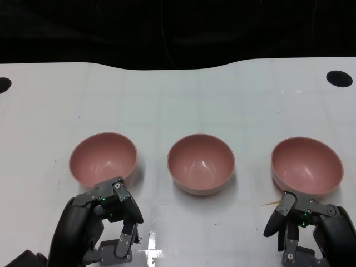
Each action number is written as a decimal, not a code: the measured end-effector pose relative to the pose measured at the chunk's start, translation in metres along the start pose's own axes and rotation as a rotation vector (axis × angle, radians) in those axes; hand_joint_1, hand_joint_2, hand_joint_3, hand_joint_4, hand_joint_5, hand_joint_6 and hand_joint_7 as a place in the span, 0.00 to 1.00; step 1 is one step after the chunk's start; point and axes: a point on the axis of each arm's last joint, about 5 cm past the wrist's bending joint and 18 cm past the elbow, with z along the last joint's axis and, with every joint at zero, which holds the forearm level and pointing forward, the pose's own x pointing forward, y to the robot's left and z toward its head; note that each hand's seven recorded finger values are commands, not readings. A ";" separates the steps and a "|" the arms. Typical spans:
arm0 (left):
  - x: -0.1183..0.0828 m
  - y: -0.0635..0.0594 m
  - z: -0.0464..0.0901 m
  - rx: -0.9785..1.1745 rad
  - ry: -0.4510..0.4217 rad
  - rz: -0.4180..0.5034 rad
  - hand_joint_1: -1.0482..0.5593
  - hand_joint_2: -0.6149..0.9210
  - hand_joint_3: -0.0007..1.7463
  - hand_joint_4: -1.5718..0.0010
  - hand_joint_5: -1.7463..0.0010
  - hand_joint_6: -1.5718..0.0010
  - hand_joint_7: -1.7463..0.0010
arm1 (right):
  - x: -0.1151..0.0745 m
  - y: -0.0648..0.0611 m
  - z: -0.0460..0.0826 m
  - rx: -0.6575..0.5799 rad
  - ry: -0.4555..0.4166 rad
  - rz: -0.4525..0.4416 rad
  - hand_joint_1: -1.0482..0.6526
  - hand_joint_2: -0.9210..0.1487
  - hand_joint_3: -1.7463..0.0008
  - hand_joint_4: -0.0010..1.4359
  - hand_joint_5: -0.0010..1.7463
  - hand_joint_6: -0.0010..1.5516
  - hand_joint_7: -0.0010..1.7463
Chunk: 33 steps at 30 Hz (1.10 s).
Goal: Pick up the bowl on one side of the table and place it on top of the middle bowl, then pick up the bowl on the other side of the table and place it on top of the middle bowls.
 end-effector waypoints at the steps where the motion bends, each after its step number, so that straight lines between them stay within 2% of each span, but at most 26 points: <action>1: 0.000 0.000 0.000 0.000 0.000 0.000 0.53 0.64 0.76 0.40 0.04 0.46 0.14 | 0.000 0.000 0.000 0.000 0.000 0.000 0.60 0.67 0.05 0.66 0.98 0.57 0.78; 3: 0.000 0.000 0.000 0.000 0.000 0.000 0.53 0.64 0.75 0.40 0.04 0.46 0.14 | 0.000 0.000 0.000 0.000 0.000 0.000 0.60 0.66 0.06 0.65 0.97 0.57 0.77; 6: 0.000 0.000 0.000 0.002 0.000 -0.001 0.52 0.64 0.76 0.40 0.04 0.46 0.14 | 0.000 0.000 0.000 -0.002 0.000 -0.004 0.59 0.56 0.16 0.62 0.93 0.56 0.71; 11: 0.000 0.000 0.000 0.003 0.001 -0.002 0.52 0.64 0.76 0.40 0.04 0.47 0.14 | 0.000 -0.001 0.000 -0.004 0.000 -0.017 0.59 0.53 0.19 0.61 0.91 0.56 0.69; 12: 0.000 0.000 0.000 0.003 0.001 -0.002 0.53 0.64 0.76 0.40 0.04 0.47 0.14 | 0.000 -0.001 0.000 -0.017 0.001 -0.015 0.56 0.49 0.30 0.51 0.83 0.49 0.62; 14: 0.000 -0.001 0.000 0.001 -0.003 -0.002 0.54 0.63 0.78 0.40 0.03 0.47 0.14 | 0.002 -0.004 0.002 -0.083 0.007 -0.002 0.53 0.40 0.47 0.43 0.72 0.44 0.50; 16: 0.000 -0.002 0.000 0.000 -0.005 -0.002 0.54 0.62 0.78 0.40 0.03 0.47 0.14 | 0.005 -0.010 0.004 -0.132 0.004 -0.009 0.52 0.38 0.53 0.41 0.69 0.44 0.47; 17: 0.000 -0.002 0.000 0.000 -0.005 -0.003 0.54 0.63 0.78 0.40 0.03 0.47 0.14 | 0.006 -0.011 0.005 -0.157 -0.002 -0.014 0.50 0.30 0.66 0.39 0.63 0.42 0.42; 18: 0.000 -0.002 0.000 -0.001 -0.005 -0.003 0.54 0.63 0.78 0.40 0.03 0.47 0.14 | 0.007 -0.012 0.007 -0.186 -0.007 -0.015 0.49 0.23 0.76 0.39 0.61 0.42 0.38; 19: 0.001 -0.002 0.000 -0.002 -0.006 -0.003 0.54 0.63 0.78 0.40 0.03 0.47 0.14 | 0.007 -0.013 0.008 -0.215 -0.011 -0.012 0.49 0.19 0.81 0.39 0.59 0.42 0.36; 21: 0.001 -0.003 0.000 -0.004 -0.007 -0.003 0.54 0.64 0.76 0.41 0.03 0.47 0.14 | 0.009 -0.015 0.011 -0.280 -0.006 -0.009 0.43 0.12 0.93 0.32 0.54 0.37 0.26; 25: 0.001 -0.003 0.000 -0.007 -0.007 -0.003 0.53 0.67 0.72 0.41 0.03 0.47 0.14 | 0.013 -0.020 0.018 -0.391 0.008 -0.016 0.37 0.08 0.99 0.22 0.47 0.31 0.16; 33: 0.001 -0.004 0.000 -0.008 -0.007 -0.005 0.52 0.68 0.69 0.42 0.03 0.48 0.13 | 0.019 -0.031 0.030 -0.620 0.057 0.006 0.26 0.05 0.99 0.08 0.39 0.21 0.06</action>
